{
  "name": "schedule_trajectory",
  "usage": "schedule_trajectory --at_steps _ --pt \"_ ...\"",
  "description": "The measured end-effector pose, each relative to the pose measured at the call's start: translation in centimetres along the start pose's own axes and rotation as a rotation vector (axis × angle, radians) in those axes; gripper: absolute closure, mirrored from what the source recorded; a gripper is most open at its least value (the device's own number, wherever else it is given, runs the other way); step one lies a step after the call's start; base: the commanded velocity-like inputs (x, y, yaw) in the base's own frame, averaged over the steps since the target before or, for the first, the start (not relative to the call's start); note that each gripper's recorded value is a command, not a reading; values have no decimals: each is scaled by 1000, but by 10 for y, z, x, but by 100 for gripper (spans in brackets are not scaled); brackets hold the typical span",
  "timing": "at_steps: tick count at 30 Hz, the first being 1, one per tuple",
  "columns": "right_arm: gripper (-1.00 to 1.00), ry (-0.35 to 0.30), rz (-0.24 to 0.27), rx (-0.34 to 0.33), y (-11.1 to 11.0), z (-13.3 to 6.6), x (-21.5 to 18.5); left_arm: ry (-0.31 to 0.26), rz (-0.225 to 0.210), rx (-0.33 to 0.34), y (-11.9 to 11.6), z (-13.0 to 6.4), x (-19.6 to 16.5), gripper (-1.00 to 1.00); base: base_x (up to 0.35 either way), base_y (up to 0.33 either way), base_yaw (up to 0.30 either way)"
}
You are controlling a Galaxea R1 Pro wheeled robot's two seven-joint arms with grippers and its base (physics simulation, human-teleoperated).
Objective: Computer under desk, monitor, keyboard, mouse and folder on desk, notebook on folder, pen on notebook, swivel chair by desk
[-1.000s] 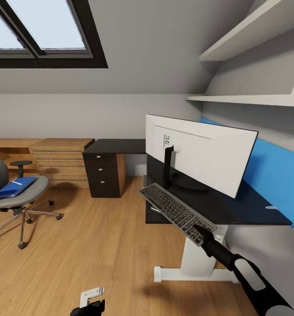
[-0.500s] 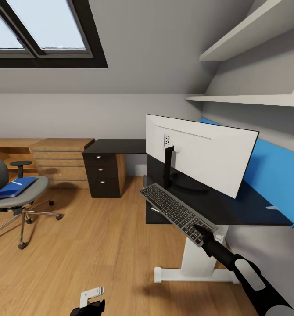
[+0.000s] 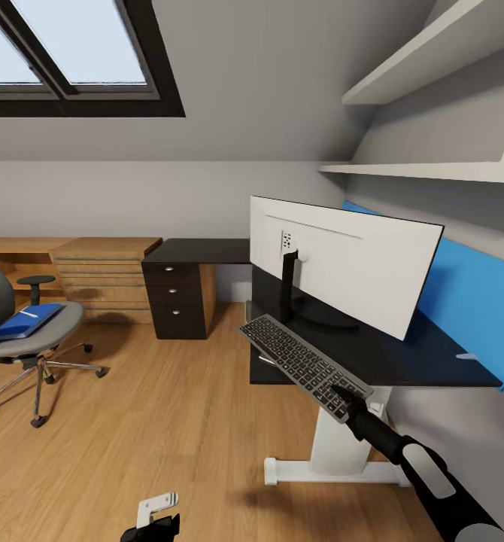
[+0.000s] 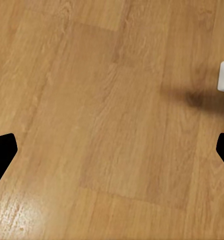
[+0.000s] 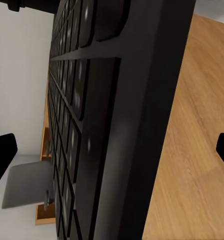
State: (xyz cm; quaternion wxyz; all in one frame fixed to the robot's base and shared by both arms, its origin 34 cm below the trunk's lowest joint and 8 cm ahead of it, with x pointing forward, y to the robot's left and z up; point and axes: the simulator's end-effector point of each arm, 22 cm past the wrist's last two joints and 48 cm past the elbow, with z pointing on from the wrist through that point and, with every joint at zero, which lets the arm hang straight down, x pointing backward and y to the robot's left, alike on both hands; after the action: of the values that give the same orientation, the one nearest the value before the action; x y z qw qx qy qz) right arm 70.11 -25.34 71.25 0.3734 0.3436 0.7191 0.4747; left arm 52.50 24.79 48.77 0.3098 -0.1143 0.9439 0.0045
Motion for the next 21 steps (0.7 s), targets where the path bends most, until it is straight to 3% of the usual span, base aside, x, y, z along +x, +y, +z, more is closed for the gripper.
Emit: schedule_trajectory --at_steps 4,5,21 --pt "-100 0 0 0 0 0 0 0 0 1 0 0 0 -100 0 0 0" --pt "100 1 0 0 0 0 0 0 0 1 0 0 0 -100 0 0 0" --pt "100 -2 0 -2 1 0 -1 1 0 1 0 0 0 -100 0 0 0"
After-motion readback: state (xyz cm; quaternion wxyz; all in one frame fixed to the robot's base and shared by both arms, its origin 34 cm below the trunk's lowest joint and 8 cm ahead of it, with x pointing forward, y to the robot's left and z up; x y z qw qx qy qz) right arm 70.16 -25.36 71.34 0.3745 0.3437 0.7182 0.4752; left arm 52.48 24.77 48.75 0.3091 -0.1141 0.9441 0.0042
